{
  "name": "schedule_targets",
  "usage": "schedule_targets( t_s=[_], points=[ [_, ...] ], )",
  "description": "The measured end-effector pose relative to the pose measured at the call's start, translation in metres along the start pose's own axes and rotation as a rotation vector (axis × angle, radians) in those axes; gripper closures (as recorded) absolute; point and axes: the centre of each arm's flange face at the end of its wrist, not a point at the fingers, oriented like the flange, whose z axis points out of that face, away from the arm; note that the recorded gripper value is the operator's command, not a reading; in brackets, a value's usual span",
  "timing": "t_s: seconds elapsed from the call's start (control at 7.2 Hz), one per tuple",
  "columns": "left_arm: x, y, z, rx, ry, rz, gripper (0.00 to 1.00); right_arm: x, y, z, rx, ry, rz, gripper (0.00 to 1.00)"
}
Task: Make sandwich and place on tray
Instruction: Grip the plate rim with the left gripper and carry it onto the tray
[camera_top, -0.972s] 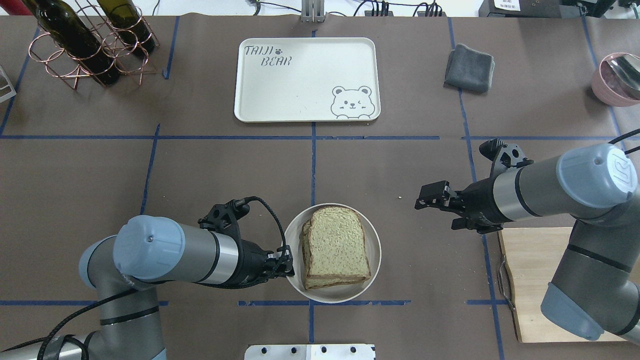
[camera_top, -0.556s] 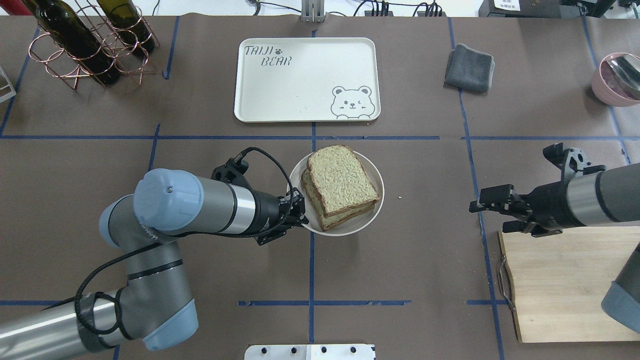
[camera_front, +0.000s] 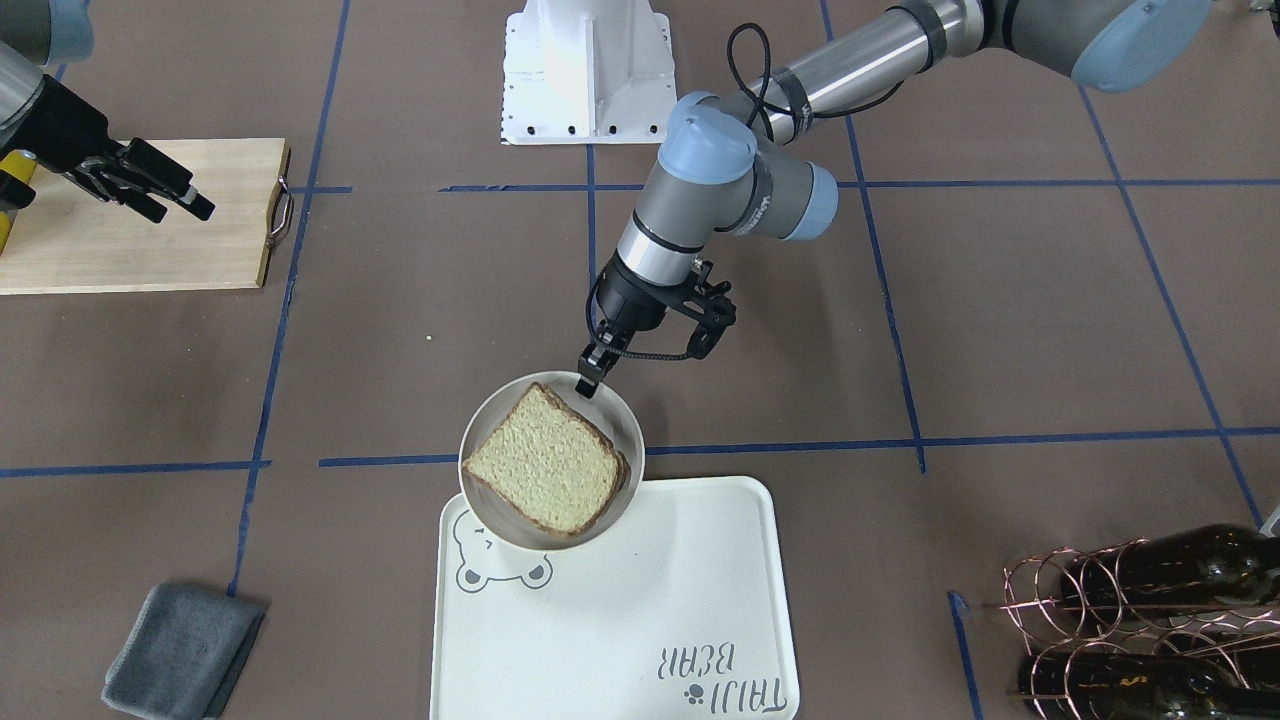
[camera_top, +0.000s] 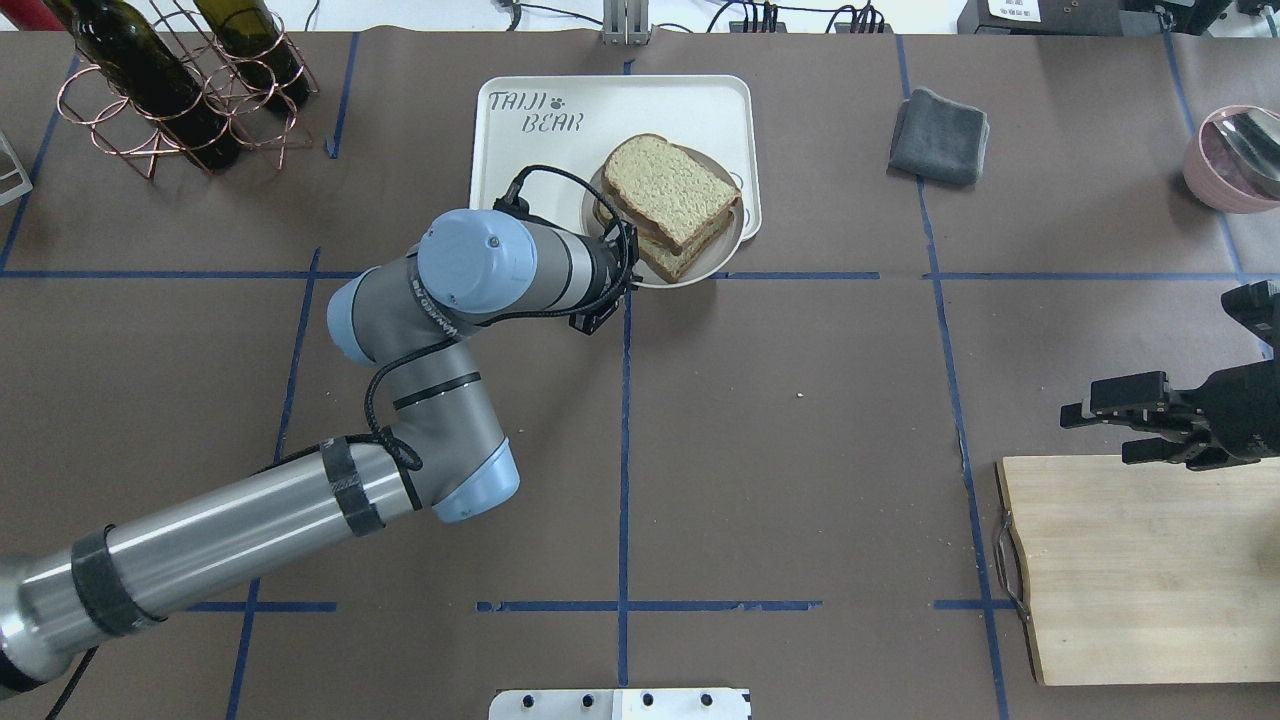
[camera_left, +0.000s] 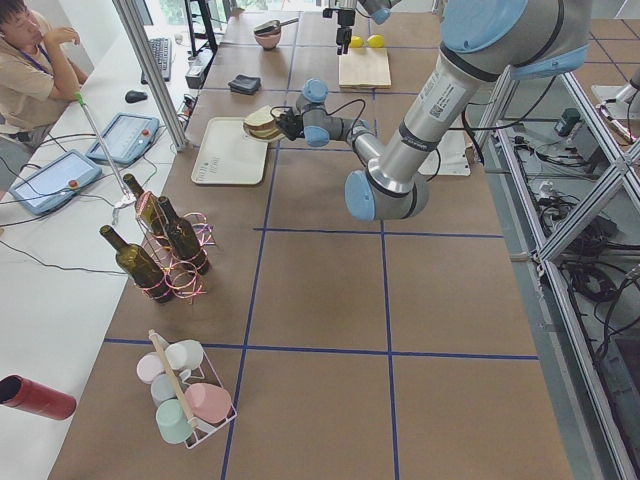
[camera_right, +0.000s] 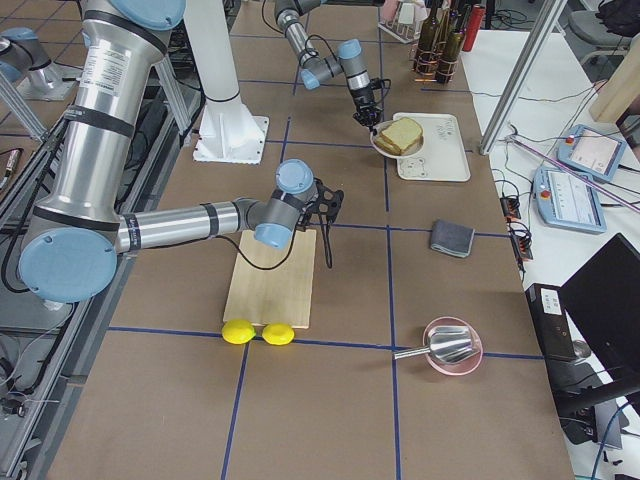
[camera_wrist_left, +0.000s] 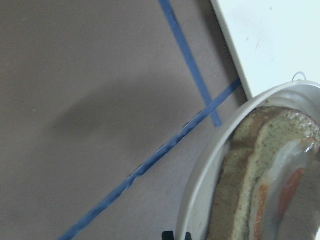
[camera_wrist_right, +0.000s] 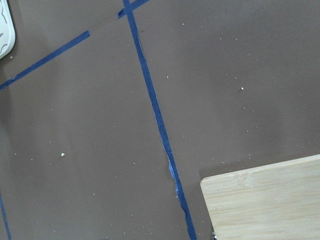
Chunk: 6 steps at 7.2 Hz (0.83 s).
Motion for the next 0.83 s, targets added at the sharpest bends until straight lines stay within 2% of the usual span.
schedule_targets(
  t_s=[0.28, 0.69, 0.83],
  points=[
    [0.017, -0.037, 0.032, 0.063, 0.039, -0.036, 1.00, 0.001, 0.000, -0.002, 0.001, -0.001, -0.003, 0.00],
    [0.020, -0.071, 0.054, 0.100, 0.070, -0.009, 1.00, 0.001, 0.000, -0.002, 0.002, -0.002, -0.003, 0.00],
    [0.019, -0.076, 0.057, 0.106, 0.070, 0.005, 0.74, 0.001, 0.000, -0.002, 0.002, -0.001, -0.003, 0.00]
  ],
)
